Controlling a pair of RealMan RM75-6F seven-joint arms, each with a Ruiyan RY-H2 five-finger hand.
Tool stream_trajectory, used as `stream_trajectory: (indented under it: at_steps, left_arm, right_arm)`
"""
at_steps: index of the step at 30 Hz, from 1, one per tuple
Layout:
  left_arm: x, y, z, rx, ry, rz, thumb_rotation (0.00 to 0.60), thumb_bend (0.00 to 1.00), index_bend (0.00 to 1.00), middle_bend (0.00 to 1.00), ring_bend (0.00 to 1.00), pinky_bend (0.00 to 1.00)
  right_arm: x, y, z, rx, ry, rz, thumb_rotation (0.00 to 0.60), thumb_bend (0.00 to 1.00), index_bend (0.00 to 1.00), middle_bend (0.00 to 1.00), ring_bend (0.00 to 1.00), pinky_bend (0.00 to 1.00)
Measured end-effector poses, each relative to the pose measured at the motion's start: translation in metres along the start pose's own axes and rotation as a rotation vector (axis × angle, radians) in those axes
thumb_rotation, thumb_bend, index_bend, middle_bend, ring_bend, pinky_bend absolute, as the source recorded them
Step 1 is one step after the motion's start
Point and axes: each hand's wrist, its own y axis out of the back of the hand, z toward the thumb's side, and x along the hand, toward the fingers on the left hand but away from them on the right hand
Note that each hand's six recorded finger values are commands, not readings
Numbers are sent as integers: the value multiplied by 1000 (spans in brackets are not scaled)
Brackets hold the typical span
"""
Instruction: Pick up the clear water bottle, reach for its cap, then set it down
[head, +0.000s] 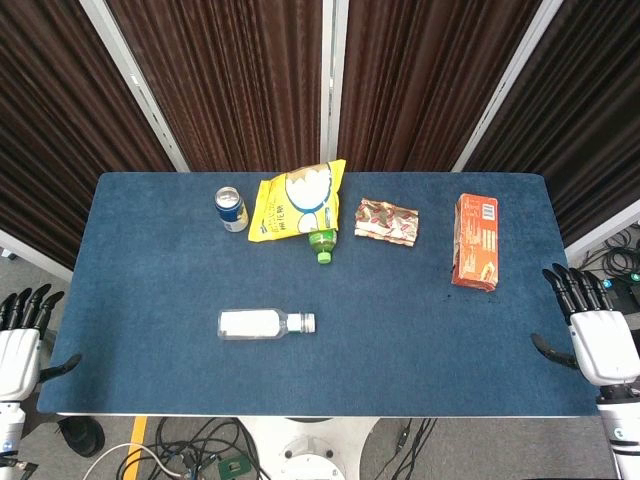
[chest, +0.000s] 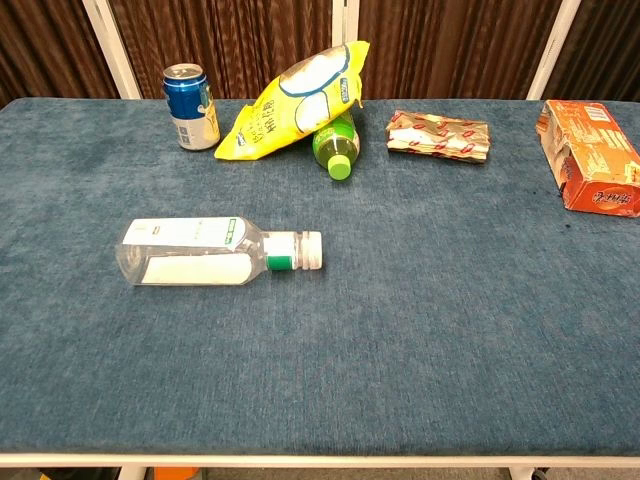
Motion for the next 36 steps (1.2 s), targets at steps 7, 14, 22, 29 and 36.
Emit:
stream_trajectory:
  at_steps: [7, 14, 22, 29, 36]
  left_arm:
    - [2, 0, 1, 1, -3, 2, 600, 44, 144, 68, 0, 31]
    - [14, 3, 13, 13, -60, 12, 600, 43, 144, 67, 0, 30]
    - [56, 6, 61, -53, -237, 8, 600, 42, 143, 68, 0, 55]
    - [88, -17, 127, -45, -412, -120, 600, 42, 130, 67, 0, 69]
    - [97, -54, 186, -44, -513, -289, 600, 42, 127, 68, 0, 85]
  right_arm:
    - [-1, 0, 1, -2, 4, 1, 600, 158, 0, 42, 0, 0]
    - [-2, 9, 0, -2, 11, -28, 600, 157, 0, 39, 0, 0]
    - [-13, 15, 4, 9, 34, -38, 600, 158, 0, 35, 0, 0]
    - [-20, 13, 8, 28, 58, -20, 600, 158, 0, 35, 0, 0]
    - [-24, 9, 5, 31, 46, 4, 600, 159, 0, 35, 0, 0]
